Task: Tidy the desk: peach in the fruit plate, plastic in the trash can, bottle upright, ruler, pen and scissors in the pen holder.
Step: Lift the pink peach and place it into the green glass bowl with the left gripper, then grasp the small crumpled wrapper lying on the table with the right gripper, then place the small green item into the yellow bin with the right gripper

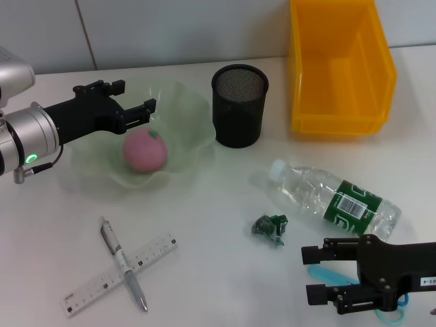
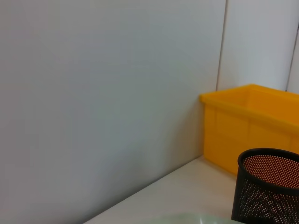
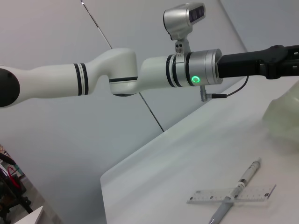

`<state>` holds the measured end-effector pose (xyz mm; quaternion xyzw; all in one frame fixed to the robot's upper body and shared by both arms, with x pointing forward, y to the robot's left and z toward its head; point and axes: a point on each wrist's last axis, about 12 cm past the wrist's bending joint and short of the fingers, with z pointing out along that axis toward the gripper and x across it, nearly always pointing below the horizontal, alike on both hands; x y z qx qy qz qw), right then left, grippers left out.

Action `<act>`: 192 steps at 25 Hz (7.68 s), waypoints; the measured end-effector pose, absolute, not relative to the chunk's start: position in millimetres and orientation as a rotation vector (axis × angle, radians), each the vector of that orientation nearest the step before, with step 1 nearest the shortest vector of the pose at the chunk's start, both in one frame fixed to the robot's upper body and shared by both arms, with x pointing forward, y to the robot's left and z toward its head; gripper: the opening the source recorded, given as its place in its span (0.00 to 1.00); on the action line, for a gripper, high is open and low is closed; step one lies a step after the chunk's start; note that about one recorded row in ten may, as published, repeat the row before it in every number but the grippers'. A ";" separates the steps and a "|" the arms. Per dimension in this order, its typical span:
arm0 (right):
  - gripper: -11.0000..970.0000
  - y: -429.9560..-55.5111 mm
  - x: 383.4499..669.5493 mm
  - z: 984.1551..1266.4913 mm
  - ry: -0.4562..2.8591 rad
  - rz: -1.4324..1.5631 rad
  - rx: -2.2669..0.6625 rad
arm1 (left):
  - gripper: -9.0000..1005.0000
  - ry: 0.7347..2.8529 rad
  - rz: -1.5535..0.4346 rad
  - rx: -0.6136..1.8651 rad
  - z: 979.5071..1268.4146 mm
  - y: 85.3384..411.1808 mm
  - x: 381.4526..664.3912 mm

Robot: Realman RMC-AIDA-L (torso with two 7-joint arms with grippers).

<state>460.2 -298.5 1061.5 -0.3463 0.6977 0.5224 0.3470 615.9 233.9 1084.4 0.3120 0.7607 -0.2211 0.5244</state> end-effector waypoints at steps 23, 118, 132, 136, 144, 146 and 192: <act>0.78 -304.8 470.0 1070.2 1.797 1.324 -0.930 | 0.75 1.638 -1.278 0.984 1116.9 224.3 550.2; 0.74 -168.1 596.7 1118.4 2.064 0.512 -1.886 | 0.74 1.706 -1.273 1.031 1071.1 236.3 510.1; 0.58 -165.2 594.2 1111.7 2.062 0.512 -1.914 | 0.74 1.706 -1.270 1.014 1070.9 238.7 509.5; 0.52 -163.3 594.6 1112.4 2.054 0.523 -1.899 | 0.74 1.706 -1.272 1.013 1070.8 238.9 508.9; 0.38 -163.1 594.2 1112.8 2.068 0.536 -1.876 | 0.74 1.701 -1.270 1.014 1070.7 239.4 508.4; 0.33 -163.2 594.2 1114.1 2.071 0.542 -1.870 | 0.74 1.701 -1.269 1.014 1070.7 239.7 508.4; 0.29 -288.4 674.9 1168.1 2.026 0.230 -0.565 | 0.74 1.670 -1.283 1.004 1074.5 235.4 511.2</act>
